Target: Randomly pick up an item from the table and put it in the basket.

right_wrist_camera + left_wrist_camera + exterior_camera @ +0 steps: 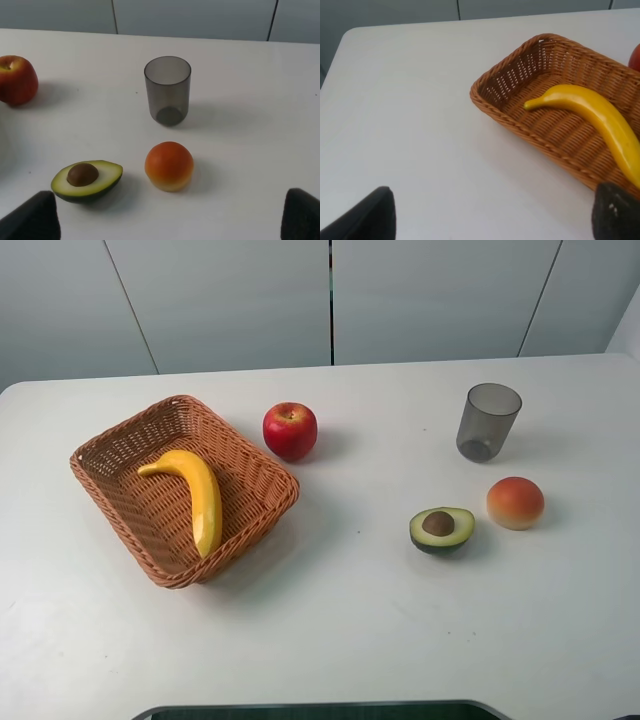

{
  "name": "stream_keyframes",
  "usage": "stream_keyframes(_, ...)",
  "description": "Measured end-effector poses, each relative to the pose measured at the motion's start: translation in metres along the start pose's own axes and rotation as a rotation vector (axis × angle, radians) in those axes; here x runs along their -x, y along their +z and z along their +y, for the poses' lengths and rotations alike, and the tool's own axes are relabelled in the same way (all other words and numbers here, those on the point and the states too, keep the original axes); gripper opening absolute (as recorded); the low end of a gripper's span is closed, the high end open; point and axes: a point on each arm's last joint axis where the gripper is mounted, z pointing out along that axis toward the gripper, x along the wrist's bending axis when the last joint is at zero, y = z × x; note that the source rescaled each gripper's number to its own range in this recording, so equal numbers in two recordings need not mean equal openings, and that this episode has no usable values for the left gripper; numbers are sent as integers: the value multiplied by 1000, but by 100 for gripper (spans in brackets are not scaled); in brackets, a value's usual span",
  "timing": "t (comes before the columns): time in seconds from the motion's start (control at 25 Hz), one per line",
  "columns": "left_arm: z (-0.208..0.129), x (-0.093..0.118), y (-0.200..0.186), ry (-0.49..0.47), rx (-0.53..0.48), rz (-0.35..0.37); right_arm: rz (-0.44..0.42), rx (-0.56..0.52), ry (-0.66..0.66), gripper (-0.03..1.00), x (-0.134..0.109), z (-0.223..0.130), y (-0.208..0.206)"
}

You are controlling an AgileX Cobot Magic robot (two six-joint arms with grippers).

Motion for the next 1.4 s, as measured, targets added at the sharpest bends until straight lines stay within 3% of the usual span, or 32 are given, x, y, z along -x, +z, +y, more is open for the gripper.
stream_keyframes(0.28,0,0,0,1,0,1,-12,-1,6,92,0,0,0)
stream_keyframes(0.64,0,0,0,1,0,1,-175,3,93,92,-2,0,1)
stream_keyframes(1.4,0,0,0,1,0,1,-179,4,95,92,-2,0,1)
